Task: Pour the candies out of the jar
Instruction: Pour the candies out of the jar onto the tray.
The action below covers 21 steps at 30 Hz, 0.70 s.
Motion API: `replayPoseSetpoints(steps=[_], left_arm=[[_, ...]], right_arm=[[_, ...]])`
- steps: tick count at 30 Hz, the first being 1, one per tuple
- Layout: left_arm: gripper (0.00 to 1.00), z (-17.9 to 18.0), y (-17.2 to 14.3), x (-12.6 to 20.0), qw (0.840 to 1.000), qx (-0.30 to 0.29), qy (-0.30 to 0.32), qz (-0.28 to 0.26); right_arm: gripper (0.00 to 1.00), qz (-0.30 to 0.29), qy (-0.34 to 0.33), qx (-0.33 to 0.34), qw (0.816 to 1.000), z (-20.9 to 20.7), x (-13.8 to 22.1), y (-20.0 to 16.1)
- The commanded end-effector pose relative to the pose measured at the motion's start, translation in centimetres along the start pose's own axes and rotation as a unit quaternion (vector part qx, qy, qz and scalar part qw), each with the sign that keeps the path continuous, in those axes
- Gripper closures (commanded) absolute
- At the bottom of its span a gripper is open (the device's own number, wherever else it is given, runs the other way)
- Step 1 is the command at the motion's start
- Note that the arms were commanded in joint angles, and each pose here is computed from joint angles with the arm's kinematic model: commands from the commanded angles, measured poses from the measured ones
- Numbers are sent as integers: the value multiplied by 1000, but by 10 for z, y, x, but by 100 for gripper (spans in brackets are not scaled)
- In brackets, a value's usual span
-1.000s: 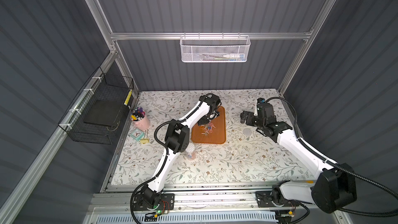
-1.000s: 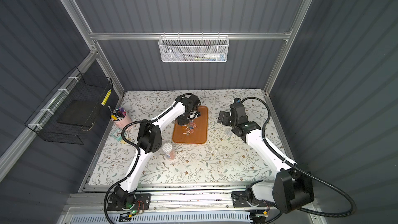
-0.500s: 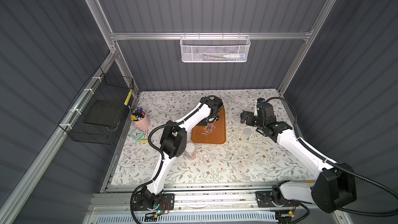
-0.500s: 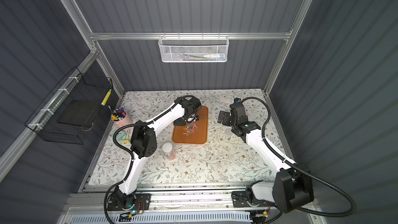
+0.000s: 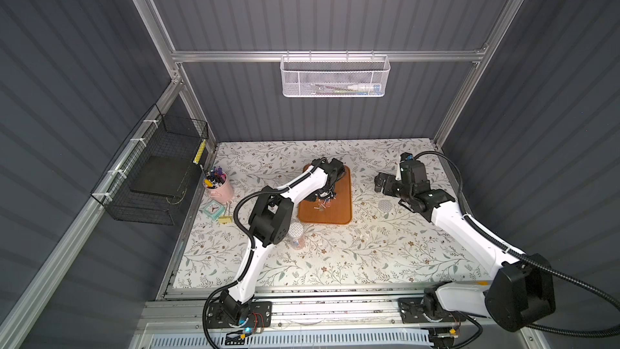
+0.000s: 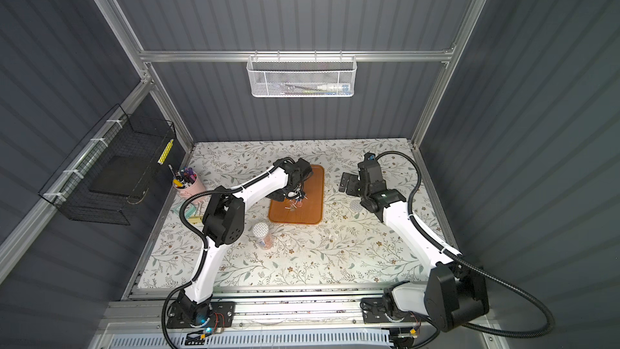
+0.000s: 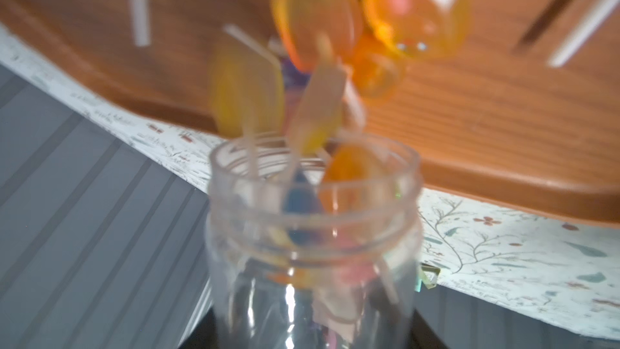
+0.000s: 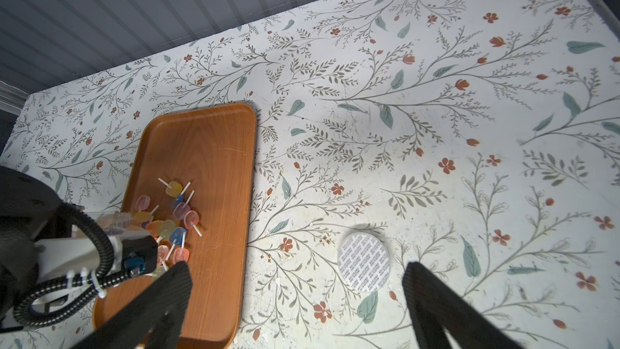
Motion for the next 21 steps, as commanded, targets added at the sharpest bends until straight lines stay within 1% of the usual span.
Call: replayPoseSetpoints(steps=[1, 3, 7, 10, 14, 17, 21], left_arm=[[100, 16, -14, 21, 998, -47, 51, -3], [100, 20, -15, 24, 997, -45, 62, -10], [100, 22, -15, 26, 997, -45, 61, -17], [100, 21, -16, 27, 997, -46, 62, -16], [100, 26, -20, 31, 996, -31, 78, -14], [100, 41, -20, 38, 994, 3, 111, -26], [100, 52, -14, 40, 990, 27, 134, -39]], right_arm=[[1, -4, 1, -5, 1000, 1, 2, 1], [1, -7, 0, -5, 1000, 0, 4, 1], [1, -11, -1, -6, 1000, -1, 5, 1], [1, -9, -1, -5, 1000, -1, 4, 1], [1, -7, 1, -7, 1000, 0, 3, 0], [1, -6, 2, -8, 1000, 0, 3, 0], [1, -7, 1, -9, 1000, -1, 4, 0]])
Point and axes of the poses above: each gripper's point midway between its finger pads, its own x axis back along the fingers, its own z axis along the line the jaws close on, y = z × x, the point moved 7 cm from there along x, back along the fingers, and after that the axes turned 4 degrees about -x, right-handed, at the moved point
